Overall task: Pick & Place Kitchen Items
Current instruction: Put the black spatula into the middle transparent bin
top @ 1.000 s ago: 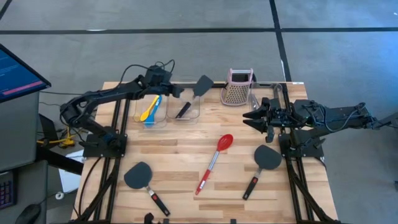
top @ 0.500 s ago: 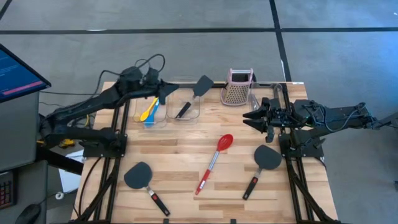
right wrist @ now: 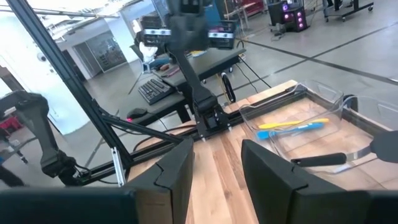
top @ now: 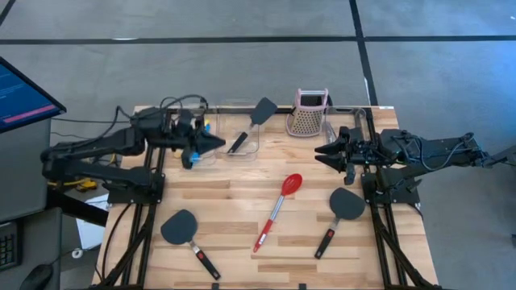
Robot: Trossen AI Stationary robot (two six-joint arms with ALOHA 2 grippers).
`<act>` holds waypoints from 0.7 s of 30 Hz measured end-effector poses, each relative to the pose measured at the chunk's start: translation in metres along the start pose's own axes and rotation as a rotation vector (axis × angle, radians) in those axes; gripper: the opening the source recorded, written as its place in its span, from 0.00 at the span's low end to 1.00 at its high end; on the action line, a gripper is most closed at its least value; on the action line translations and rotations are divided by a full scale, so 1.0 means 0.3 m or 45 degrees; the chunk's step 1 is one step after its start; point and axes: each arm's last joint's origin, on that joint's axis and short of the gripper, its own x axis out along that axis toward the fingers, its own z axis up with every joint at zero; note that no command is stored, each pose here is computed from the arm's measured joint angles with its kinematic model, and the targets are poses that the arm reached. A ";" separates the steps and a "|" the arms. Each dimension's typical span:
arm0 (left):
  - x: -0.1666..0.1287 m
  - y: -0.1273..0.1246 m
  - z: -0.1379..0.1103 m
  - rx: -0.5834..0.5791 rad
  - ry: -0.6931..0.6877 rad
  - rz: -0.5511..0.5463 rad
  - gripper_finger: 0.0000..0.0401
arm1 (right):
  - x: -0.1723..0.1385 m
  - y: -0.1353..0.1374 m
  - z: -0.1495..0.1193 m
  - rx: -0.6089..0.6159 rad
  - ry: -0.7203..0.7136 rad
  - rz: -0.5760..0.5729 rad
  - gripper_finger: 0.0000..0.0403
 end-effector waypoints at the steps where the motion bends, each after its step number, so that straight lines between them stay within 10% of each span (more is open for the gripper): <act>1: 0.003 -0.014 -0.007 -0.001 0.014 -0.027 0.01 | 0.000 -0.001 -0.002 -0.002 0.007 -0.003 0.33; 21: 0.111 -0.211 -0.112 -0.003 0.045 -0.266 0.01 | 0.055 0.002 -0.034 -0.023 0.086 -0.031 0.33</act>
